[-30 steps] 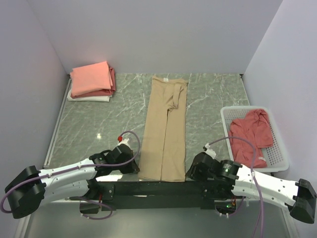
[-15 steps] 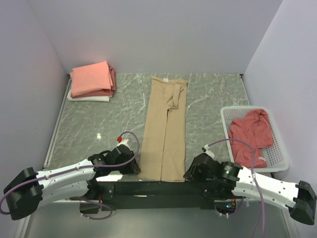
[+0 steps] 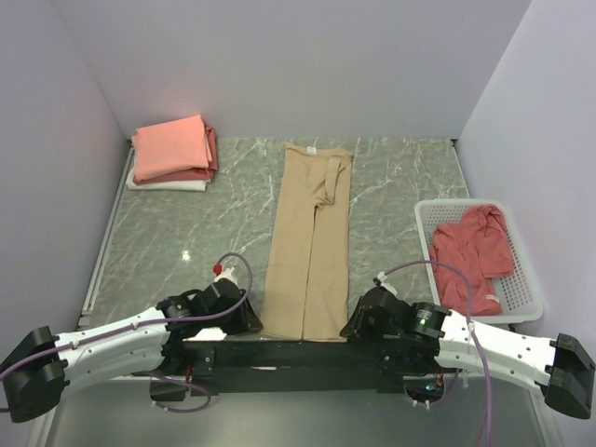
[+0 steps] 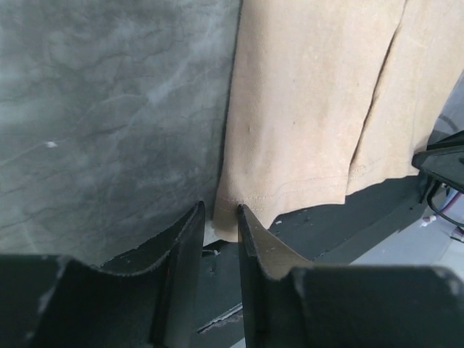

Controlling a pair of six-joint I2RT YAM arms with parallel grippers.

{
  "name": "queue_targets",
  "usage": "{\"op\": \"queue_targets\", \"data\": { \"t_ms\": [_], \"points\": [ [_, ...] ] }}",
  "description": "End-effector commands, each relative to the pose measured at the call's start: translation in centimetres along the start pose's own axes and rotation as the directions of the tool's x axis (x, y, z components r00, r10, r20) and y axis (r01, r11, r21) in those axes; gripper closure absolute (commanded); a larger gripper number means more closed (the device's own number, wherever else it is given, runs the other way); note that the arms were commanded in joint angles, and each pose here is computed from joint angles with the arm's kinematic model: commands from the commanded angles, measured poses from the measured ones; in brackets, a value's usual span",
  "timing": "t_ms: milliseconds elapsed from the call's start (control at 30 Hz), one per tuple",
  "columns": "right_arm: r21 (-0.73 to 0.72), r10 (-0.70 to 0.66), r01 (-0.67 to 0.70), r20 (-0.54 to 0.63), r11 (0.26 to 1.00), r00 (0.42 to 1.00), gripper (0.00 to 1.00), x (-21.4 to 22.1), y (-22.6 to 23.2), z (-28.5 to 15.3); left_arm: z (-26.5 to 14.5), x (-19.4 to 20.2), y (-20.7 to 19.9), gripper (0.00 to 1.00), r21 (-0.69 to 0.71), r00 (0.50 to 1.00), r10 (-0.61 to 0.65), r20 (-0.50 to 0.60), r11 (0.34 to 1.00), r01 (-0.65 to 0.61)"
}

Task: Fold and stack the t-shirts
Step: Fold the tshirt

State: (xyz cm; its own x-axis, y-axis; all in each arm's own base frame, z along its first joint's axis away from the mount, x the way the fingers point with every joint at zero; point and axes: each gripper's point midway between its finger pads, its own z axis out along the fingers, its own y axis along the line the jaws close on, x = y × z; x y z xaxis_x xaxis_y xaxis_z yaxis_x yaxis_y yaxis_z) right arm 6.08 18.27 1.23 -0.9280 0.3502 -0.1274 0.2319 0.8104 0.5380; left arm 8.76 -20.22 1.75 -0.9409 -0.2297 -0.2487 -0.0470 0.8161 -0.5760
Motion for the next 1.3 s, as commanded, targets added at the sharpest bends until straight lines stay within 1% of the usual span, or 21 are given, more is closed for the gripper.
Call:
{"op": "queue_targets", "data": {
  "t_ms": [0,100,333,400,433,467,500,600,700,733,767,800,833,867,900,933,967,1000,1067,1133,1267],
  "points": [
    [0.04,-0.021,0.023,-0.037,0.999,0.999,0.66,0.8,-1.6,0.4,0.4,1.9,2.7,0.68,-0.088,0.998,-0.001,-0.07,0.996,-0.005],
    [0.039,-0.023,0.025,-0.048,0.999,0.999,0.67,1.0,-1.7,0.4,0.5,2.1,2.6,0.69,-0.09,0.997,0.005,-0.077,0.996,-0.012],
    [0.037,-0.034,0.038,-0.094,0.999,0.995,0.67,1.8,-1.8,0.3,0.3,2.3,2.4,0.77,-0.096,0.996,0.019,-0.091,0.995,-0.028],
    [0.037,-0.043,0.047,-0.099,0.998,0.994,0.67,1.9,-1.6,0.2,0.3,2.4,2.4,0.82,-0.099,0.995,0.021,-0.096,0.995,-0.031],
    [0.038,-0.045,0.049,-0.1,0.998,0.994,0.68,1.9,-1.6,0.2,0.2,2.4,2.3,0.89,-0.096,0.995,0.024,-0.099,0.995,-0.033],
    [0.036,-0.047,0.051,-0.103,0.998,0.994,0.68,1.9,-1.5,0.1,0.2,2.4,2.3,0.93,-0.097,0.995,0.022,-0.1,0.995,-0.032],
    [0.033,-0.047,0.051,-0.106,0.998,0.993,0.71,2.0,-1.4,0.1,0.1,2.2,2.1,0.96,-0.095,0.995,0.026,-0.093,0.995,-0.035],
    [0.016,-0.047,0.049,-0.106,0.999,0.993,0.77,1.9,-0.9,0.0,-0.3,1.5,1.1,0.98,-0.081,0.997,0.039,-0.072,0.996,-0.045],
    [-0.004,-0.052,0.052,-0.104,0.999,0.993,0.9,1.9,-0.4,-0.3,-0.6,0.8,-0.2,0.99,-0.054,0.997,0.052,-0.05,0.997,-0.055],
    [-0.009,-0.054,0.053,-0.087,0.999,0.995,0.97,1.5,-0.1,-0.4,-0.7,0.6,-0.6,0.99,-0.048,0.997,0.056,-0.046,0.997,-0.058],
    [-0.036,-0.072,0.07,-0.061,0.997,0.996,0.99,0.9,1.1,-1.0,-1.0,0.0,-1.5,0.99,-0.035,0.997,0.07,-0.027,0.997,-0.071],
    [-0.023,-0.079,0.078,-0.045,0.997,0.996,1.0,0.5,1.1,-1.3,-1.1,-0.4,-2.2,0.99,-0.025,0.997,0.077,-0.022,0.997,-0.078],
    [-0.019,-0.102,0.102,0.001,0.995,0.995,1.0,-0.4,1.5,-1.5,-1.3,-0.7,-2.7,0.99,-0.018,0.996,0.088,-0.015,0.996,-0.088],
    [-0.052,-0.115,0.116,0.028,0.992,0.993,1.0,-1.2,3.1,-2.4,-1.1,-1.7,-2.9,0.99,-0.042,0.993,0.115,0.022,0.993,-0.114],
    [-0.031,-0.129,0.131,0.052,0.991,0.99,1.0,-1.8,3.3,-2.7,-1.5,-2.6,-4.5,0.99,-0.02,0.991,0.122,0.048,0.992,-0.122],
    [-0.017,-0.149,0.152,0.101,0.988,0.984,1.0,-3.2,3.6,-3.0,-1.1,-3.2,-4.7,0.99,-0.036,0.988,0.145,0.055,0.989,-0.144],
    [-0.038,-0.162,0.168,0.13,0.985,0.978,1.0,-4.1,5.2,-3.9,-1.1,-3.8,-5.4,1.0,-0.032,0.986,0.154,0.067,0.988,-0.152],
    [-0.015,-0.173,0.177,0.15,0.984,0.973,1.0,-4.9,5.4,-3.9,-1.3,-4.9,-7.2,0.99,-0.003,0.983,0.159,0.096,0.987,-0.16],
    [0.016,-0.201,0.202,0.202,0.979,0.959,1.0,-7.2,6.5,-4.0,-0.9,-6.8,-8.5,1.0,-0.01,0.978,0.17,0.125,0.985,-0.17],
    [0.022,-0.231,0.233,0.237,0.972,0.944,1.0,-8.9,7.6,-3.9,-0.4,-8.9,-9.5,0.99,0.008,0.976,0.146,0.16,0.989,-0.15],
    [0.081,-0.21,0.194,0.339,0.978,0.917,1.0,-14.6,9.8,-3.4,1.4,-13.3,-11.8,0.99,0.026,0.971,0.103,0.216,0.993,-0.112]
  ]
}}
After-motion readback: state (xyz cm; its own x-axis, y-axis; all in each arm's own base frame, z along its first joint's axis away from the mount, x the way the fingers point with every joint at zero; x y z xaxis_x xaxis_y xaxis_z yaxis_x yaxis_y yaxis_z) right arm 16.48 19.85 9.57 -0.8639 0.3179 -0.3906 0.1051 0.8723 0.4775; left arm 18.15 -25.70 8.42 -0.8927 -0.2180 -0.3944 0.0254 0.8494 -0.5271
